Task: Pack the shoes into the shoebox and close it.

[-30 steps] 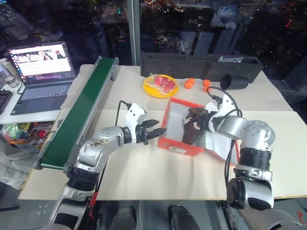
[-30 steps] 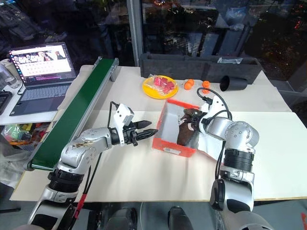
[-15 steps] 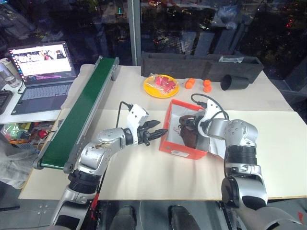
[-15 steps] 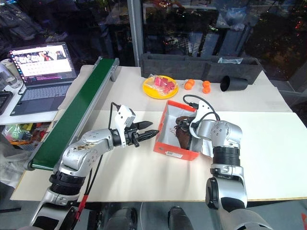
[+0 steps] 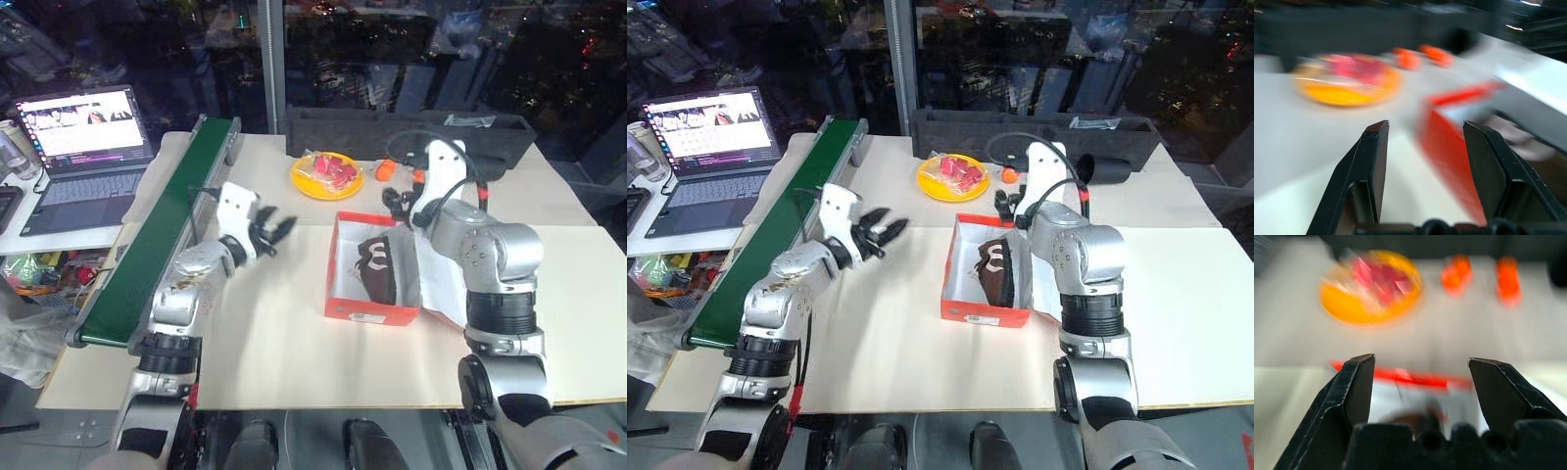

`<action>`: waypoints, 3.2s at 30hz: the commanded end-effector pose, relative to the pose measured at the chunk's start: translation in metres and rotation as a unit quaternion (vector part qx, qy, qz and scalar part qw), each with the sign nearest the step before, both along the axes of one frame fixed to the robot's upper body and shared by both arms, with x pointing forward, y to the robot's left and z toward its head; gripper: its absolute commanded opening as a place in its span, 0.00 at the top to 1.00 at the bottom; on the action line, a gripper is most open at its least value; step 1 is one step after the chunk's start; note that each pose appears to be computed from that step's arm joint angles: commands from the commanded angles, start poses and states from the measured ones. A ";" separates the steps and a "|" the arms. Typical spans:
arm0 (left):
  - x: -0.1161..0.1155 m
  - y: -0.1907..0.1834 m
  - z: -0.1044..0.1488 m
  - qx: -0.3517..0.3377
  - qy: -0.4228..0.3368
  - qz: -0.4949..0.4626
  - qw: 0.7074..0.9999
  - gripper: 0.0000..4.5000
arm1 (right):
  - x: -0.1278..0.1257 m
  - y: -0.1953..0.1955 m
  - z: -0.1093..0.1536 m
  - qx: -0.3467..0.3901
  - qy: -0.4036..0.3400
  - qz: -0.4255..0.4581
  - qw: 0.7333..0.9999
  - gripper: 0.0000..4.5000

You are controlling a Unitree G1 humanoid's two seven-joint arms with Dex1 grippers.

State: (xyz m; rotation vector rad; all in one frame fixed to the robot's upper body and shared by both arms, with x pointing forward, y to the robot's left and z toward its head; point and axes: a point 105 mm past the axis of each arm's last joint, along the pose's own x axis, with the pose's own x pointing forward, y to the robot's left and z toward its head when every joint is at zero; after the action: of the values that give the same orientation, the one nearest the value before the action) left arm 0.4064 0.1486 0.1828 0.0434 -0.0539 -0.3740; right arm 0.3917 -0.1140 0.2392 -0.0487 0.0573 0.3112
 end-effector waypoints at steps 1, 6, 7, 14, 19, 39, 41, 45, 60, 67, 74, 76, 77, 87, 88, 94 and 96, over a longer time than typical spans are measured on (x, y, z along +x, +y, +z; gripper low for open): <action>0.010 0.060 0.012 -0.002 -0.028 0.158 0.987 0.43 | -0.073 0.061 0.019 -0.034 -0.093 0.269 0.958 0.19; 0.011 0.083 0.003 0.022 -0.008 0.186 0.982 0.43 | -0.128 0.070 -0.017 -0.081 -0.048 0.420 0.903 0.19; 0.011 0.088 -0.001 0.031 0.002 0.182 0.983 0.43 | -0.131 0.068 -0.025 -0.087 -0.039 0.424 0.900 0.19; 0.012 0.104 -0.012 0.050 0.029 0.171 0.984 0.43 | -0.134 0.068 -0.064 -0.137 -0.011 0.421 0.897 0.19; 0.012 0.109 -0.012 0.050 0.027 0.179 0.982 0.43 | -0.130 0.071 -0.059 -0.113 -0.030 0.406 0.906 0.19; 0.013 0.099 -0.020 0.052 0.038 0.162 0.985 0.43 | -0.118 0.062 -0.071 -0.101 -0.009 0.363 0.926 0.19; 0.013 0.100 -0.021 0.054 0.039 0.162 0.985 0.43 | -0.118 0.061 -0.071 -0.101 -0.008 0.361 0.927 0.19; 0.013 0.107 -0.027 0.061 0.049 0.166 0.983 0.43 | -0.116 0.059 -0.071 -0.099 -0.007 0.354 0.930 0.19; 0.013 0.125 -0.025 0.069 0.044 0.195 0.977 0.02 | -0.109 0.050 -0.076 -0.096 0.008 0.330 0.939 0.18; 0.011 0.133 -0.019 0.054 0.029 0.209 0.976 0.00 | -0.110 0.049 -0.079 -0.093 0.017 0.331 0.939 0.02; 0.011 0.140 -0.020 0.079 0.035 0.221 0.971 0.00 | -0.103 0.045 -0.079 -0.107 0.008 0.311 0.944 0.02; 0.011 0.142 -0.020 0.080 0.034 0.222 0.971 0.00 | -0.103 0.045 -0.079 -0.106 0.010 0.310 0.945 0.02; 0.011 0.142 -0.019 0.081 0.033 0.223 0.971 0.00 | -0.103 0.044 -0.080 -0.108 0.011 0.310 0.945 0.02; 0.012 0.144 -0.021 0.086 0.033 0.226 0.970 0.00 | -0.105 0.045 -0.082 -0.111 0.014 0.309 0.945 0.02; 0.012 0.145 -0.022 0.086 0.034 0.226 0.970 0.00 | -0.105 0.045 -0.082 -0.111 0.014 0.309 0.945 0.02; 0.012 0.152 -0.045 0.098 0.068 0.247 0.962 0.00 | -0.104 0.044 -0.079 -0.111 0.009 0.305 0.946 0.02; 0.013 0.148 -0.048 0.099 0.071 0.240 0.963 0.00 | -0.103 0.044 -0.078 -0.111 0.007 0.304 0.946 0.02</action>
State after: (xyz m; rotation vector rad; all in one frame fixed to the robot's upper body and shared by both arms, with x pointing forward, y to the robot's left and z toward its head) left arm 0.4164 0.2982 0.1291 0.1990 0.1519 0.1072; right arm 0.2887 -0.0688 0.1467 -0.2785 0.1476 0.9358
